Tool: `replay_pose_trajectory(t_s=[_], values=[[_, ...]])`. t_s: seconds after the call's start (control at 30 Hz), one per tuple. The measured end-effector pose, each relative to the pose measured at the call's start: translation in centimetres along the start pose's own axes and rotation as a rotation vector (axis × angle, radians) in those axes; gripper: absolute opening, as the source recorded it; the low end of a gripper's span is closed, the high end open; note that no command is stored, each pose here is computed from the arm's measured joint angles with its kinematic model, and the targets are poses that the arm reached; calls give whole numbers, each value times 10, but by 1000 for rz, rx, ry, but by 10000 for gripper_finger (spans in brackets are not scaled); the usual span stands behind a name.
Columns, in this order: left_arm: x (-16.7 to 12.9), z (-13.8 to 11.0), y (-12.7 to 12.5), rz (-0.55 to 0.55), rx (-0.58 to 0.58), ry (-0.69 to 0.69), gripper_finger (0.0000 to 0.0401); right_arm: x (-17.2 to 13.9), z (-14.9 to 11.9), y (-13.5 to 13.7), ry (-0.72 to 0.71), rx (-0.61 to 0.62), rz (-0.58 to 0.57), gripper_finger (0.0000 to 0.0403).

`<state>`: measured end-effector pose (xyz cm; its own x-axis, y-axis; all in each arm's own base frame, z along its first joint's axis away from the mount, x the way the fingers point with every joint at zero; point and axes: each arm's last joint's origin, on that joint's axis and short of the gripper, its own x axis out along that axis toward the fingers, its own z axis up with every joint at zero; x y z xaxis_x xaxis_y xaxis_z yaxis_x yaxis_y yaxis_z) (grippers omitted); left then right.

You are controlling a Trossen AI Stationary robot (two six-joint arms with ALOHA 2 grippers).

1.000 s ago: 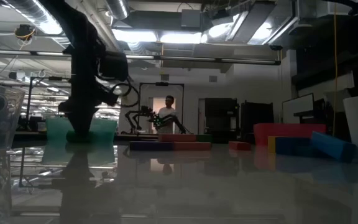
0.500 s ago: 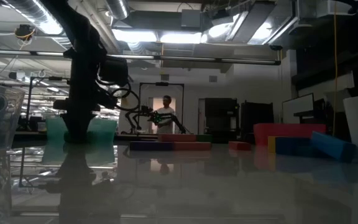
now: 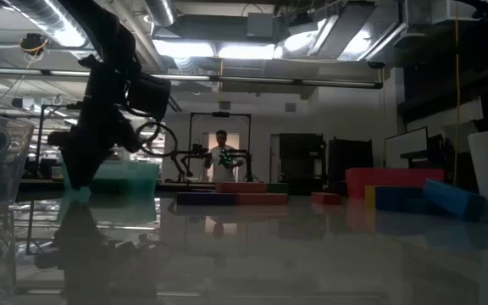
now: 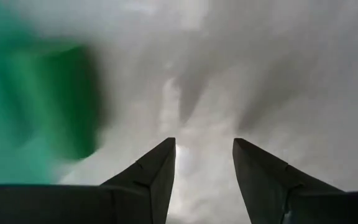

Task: Sort blocks
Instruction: Put the green block into the green bin

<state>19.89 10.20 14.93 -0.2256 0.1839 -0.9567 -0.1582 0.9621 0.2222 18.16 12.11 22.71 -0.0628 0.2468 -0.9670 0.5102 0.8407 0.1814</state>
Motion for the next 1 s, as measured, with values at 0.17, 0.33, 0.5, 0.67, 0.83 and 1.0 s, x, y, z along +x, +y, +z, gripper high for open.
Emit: replay_pose_trajectory(t_s=[0.17,0.33,0.5,0.67,0.83,1.0], values=[[-1,1,4,176,7,24,150,0,2,-1,-63,-1,-33,205],[-1,5,9,233,-48,-12,150,0,2,-1,-75,-1,-39,205],[-1,4,12,316,-83,2,150,0,2,-1,-70,-1,-36,205],[-2,5,13,353,-91,-3,150,0,2,-1,-69,-1,-36,205],[-3,10,15,379,-117,-52,150,0,2,-1,-70,-1,-37,205],[-4,18,18,397,-129,-130,150,0,2,-1,-86,-1,-45,205]])
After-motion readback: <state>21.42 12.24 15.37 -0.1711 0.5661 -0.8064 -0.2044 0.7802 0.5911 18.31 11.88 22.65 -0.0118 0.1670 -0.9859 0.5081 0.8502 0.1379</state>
